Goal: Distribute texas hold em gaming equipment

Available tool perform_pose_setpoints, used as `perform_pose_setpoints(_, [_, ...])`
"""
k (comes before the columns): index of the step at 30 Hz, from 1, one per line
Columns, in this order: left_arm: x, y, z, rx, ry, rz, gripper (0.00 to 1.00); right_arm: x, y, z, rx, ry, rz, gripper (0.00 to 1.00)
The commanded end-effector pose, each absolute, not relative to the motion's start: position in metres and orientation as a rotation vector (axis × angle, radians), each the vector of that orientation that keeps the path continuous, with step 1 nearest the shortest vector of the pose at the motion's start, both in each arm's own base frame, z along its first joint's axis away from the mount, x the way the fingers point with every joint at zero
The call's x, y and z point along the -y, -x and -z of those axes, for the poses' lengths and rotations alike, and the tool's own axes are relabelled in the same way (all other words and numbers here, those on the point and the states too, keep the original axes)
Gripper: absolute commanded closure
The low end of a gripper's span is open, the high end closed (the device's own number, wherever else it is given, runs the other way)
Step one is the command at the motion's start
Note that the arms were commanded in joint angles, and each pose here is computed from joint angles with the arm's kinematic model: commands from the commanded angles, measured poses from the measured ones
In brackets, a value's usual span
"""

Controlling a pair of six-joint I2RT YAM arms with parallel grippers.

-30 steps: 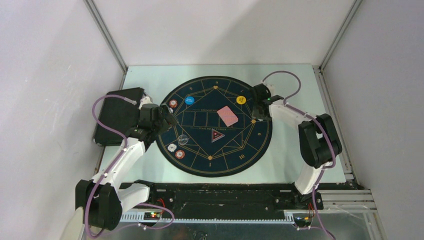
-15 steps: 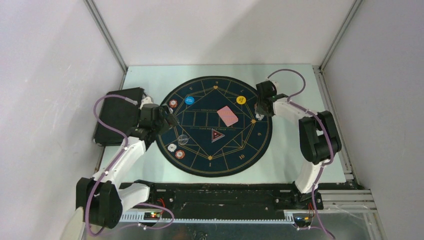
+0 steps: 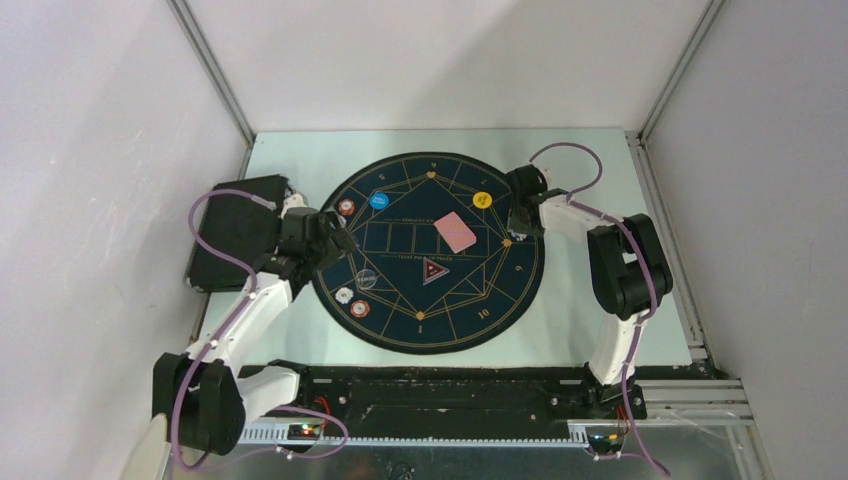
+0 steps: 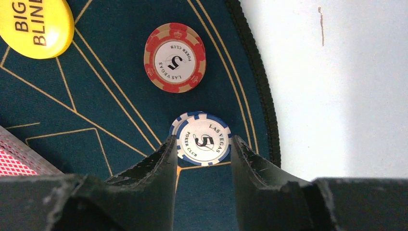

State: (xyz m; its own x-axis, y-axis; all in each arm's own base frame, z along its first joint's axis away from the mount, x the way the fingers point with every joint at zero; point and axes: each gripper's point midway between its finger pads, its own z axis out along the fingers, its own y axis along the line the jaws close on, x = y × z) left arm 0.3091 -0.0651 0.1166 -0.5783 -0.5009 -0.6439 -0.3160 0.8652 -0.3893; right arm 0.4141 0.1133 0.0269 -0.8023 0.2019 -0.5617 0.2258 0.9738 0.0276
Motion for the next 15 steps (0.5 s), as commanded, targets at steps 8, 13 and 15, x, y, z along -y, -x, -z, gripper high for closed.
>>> perform_pose_setpoints(8, [0.068,-0.318,-0.128,-2.199,0.577,0.319,0.0,-0.118,-0.433,-0.045,-2.461,-0.3,0.063,0.47])
perform_pose_setpoints(13, [0.07,-0.319,-0.129,-2.194,0.569,0.332,0.0,-0.121,-0.432,-0.054,-2.447,-0.277,0.053,0.34])
perform_pose_setpoints(15, [0.07,-0.319,-0.13,-2.19,0.567,0.336,0.0,-0.124,-0.433,-0.063,-2.431,-0.259,0.043,0.29])
